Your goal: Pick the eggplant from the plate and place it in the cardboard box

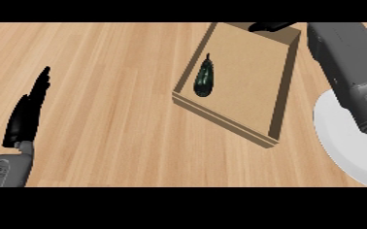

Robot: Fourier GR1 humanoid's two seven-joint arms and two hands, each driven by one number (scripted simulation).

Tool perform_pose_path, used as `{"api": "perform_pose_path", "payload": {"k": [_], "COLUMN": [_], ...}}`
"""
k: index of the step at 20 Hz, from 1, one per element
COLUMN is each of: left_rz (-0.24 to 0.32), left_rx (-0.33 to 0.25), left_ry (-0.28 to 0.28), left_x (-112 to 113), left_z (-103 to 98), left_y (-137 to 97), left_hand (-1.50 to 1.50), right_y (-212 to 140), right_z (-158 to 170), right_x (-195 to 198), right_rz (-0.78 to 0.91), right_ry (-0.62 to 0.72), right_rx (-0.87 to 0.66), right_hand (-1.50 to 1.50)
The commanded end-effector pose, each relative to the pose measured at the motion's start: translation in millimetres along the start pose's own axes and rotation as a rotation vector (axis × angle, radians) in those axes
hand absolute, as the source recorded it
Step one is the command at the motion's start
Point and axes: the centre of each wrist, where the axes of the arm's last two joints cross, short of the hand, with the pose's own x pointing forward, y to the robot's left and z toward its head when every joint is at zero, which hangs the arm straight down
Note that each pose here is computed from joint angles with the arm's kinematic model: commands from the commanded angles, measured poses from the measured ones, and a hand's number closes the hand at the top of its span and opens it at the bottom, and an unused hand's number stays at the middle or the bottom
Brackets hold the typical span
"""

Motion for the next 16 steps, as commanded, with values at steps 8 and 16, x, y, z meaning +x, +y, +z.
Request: {"api": "perform_pose_path", "payload": {"k": [8, 16], "left_rz": [0.001, 0.01], "left_rx": [-0.001, -0.026], "left_ry": [-0.015, -0.042], "left_x": [-6, 12], "left_z": [3, -9], "left_y": [-6, -12], "left_hand": [0.0, 0.0], "right_y": [-133, -177], "right_z": [79, 119], "right_x": [-10, -7], "right_rz": [0.018, 0.091], "right_ry": [0.042, 0.063], "right_rx": [-0.105, -0.021], "right_hand": [-1.5, -1.5]}}
